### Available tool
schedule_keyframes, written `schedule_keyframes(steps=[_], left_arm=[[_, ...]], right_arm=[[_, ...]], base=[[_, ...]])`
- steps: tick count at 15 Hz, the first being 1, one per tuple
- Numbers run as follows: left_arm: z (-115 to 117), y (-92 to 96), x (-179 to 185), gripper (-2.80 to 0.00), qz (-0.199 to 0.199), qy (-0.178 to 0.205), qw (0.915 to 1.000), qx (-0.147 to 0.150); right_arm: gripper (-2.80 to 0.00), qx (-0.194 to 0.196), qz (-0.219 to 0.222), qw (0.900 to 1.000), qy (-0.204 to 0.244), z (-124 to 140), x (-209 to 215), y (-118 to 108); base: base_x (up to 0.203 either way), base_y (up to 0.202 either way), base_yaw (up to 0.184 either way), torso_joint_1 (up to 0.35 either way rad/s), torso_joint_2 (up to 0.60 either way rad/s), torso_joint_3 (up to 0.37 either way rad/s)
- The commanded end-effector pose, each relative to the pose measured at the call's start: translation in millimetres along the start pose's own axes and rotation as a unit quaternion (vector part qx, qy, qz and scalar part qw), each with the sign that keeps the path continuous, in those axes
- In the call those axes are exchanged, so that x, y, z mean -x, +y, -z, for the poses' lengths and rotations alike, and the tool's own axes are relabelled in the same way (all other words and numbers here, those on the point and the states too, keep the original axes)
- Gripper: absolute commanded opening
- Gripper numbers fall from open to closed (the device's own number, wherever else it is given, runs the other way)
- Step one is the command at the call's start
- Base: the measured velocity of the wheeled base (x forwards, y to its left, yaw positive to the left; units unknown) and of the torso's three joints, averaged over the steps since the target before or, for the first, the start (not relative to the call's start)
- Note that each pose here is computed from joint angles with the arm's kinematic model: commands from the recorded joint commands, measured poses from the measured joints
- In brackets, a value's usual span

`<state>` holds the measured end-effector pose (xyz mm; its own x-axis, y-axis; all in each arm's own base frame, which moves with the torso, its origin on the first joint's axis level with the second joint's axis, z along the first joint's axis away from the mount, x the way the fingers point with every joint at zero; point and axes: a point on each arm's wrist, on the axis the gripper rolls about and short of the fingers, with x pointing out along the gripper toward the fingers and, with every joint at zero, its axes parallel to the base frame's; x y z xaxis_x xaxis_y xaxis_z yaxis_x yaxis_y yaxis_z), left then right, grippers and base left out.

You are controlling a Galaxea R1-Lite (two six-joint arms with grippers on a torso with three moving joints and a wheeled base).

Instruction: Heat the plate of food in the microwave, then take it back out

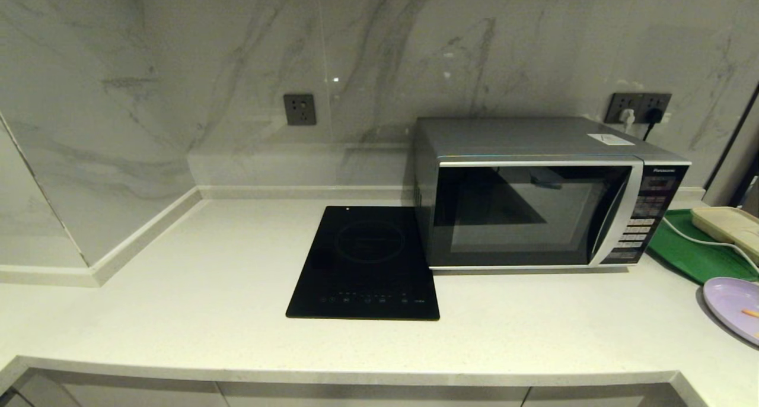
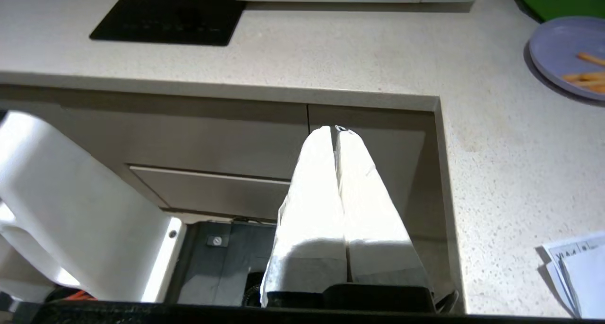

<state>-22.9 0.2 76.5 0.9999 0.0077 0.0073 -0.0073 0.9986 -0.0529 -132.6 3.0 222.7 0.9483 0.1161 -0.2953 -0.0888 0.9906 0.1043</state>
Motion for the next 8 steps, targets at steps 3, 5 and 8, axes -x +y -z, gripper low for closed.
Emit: schedule_keyframes(steps=[3, 5, 8], left_arm=[[0.0, 0.0, 0.0, -2.8, 0.0, 0.0, 1.0, 0.0], [0.0, 0.0, 0.0, -2.8, 0.0, 0.0, 1.0, 0.0], [0.0, 0.0, 0.0, -2.8, 0.0, 0.0, 1.0, 0.0]], right_arm=[[-2.8, 0.0, -0.009, 1.0, -0.003, 47.8, -20.8, -7.2], [-2.8, 0.004, -0.013, 1.0, -0.024, 62.0, -44.8, -10.7], [-2.8, 0.017, -0.01, 0.997, -0.077, 74.1, -93.3, -17.2]], base=[[0.0, 0.0, 0.0, 0.0, 0.0, 0.0], [0.0, 0.0, 0.0, 0.0, 0.0, 0.0], [0.0, 0.0, 0.0, 0.0, 0.0, 0.0]])
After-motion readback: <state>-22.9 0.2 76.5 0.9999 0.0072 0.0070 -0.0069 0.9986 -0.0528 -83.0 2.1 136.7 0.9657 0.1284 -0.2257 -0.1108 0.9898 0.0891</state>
